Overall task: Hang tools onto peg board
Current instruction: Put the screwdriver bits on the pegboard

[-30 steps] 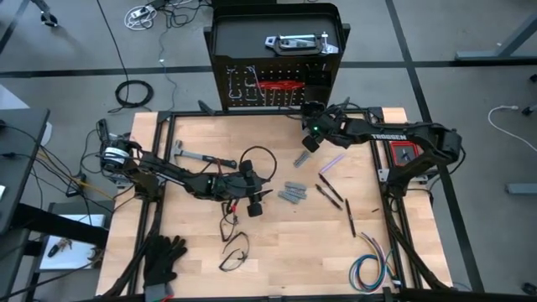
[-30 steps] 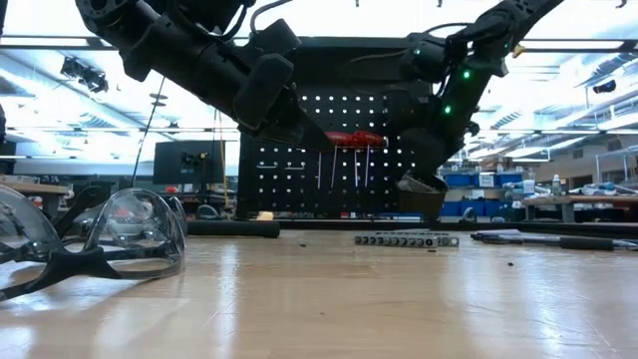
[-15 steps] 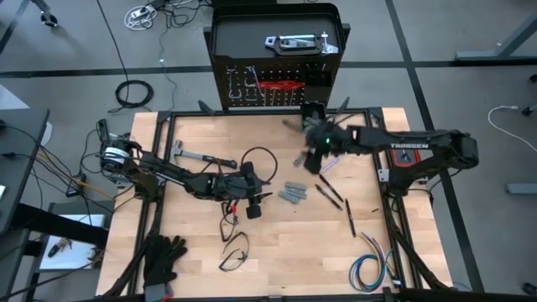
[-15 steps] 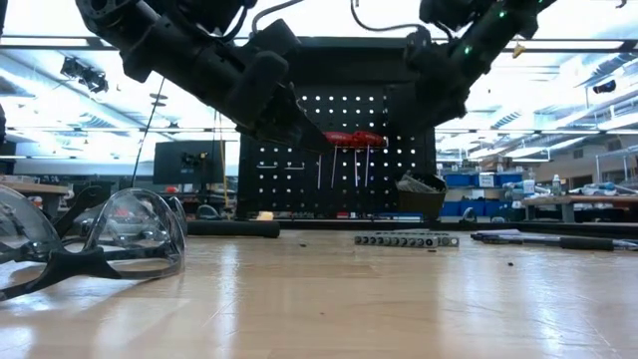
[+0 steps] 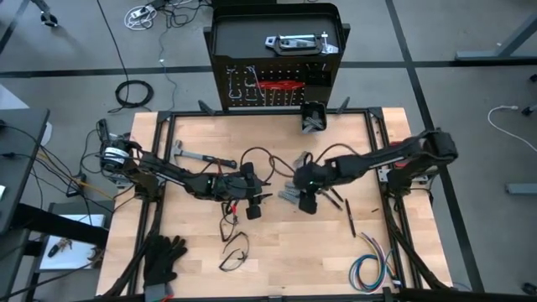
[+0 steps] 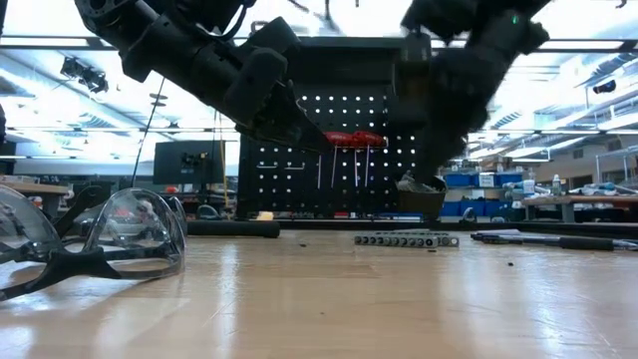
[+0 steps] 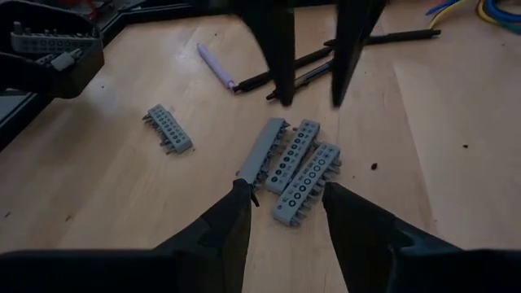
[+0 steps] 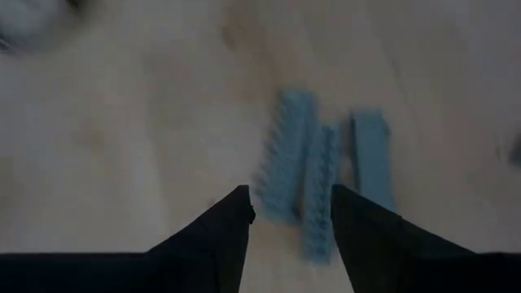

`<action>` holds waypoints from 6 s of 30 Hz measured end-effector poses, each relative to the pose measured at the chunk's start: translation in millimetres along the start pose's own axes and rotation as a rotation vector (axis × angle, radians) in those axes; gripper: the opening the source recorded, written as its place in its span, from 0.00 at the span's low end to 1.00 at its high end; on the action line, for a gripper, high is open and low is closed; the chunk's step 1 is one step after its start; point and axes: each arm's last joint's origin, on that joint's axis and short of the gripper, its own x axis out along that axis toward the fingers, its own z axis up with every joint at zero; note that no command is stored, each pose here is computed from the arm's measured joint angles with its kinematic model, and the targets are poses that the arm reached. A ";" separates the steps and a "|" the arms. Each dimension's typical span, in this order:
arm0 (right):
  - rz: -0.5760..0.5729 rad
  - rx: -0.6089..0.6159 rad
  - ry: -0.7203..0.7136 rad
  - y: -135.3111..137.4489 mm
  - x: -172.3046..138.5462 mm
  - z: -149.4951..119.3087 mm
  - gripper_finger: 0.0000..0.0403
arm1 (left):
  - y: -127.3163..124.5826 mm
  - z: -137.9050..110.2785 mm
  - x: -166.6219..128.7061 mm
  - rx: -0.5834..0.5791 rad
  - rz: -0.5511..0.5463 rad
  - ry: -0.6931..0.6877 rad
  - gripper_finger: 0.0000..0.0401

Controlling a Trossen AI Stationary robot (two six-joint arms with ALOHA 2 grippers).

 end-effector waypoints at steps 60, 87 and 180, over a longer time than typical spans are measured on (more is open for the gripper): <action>-0.207 -0.136 0.206 -10.1 -6.0 15.8 0.23 | 0.0 -2.7 -0.1 -0.008 0.002 0.027 0.39; -0.778 0.218 0.060 -165.4 -62.3 38.2 0.23 | -3.6 -2.8 -1.3 -0.001 -0.009 0.026 0.39; -0.280 -0.442 0.345 -90.9 -6.5 83.8 0.01 | -7.8 -10.2 -2.8 -0.032 -0.166 0.115 0.39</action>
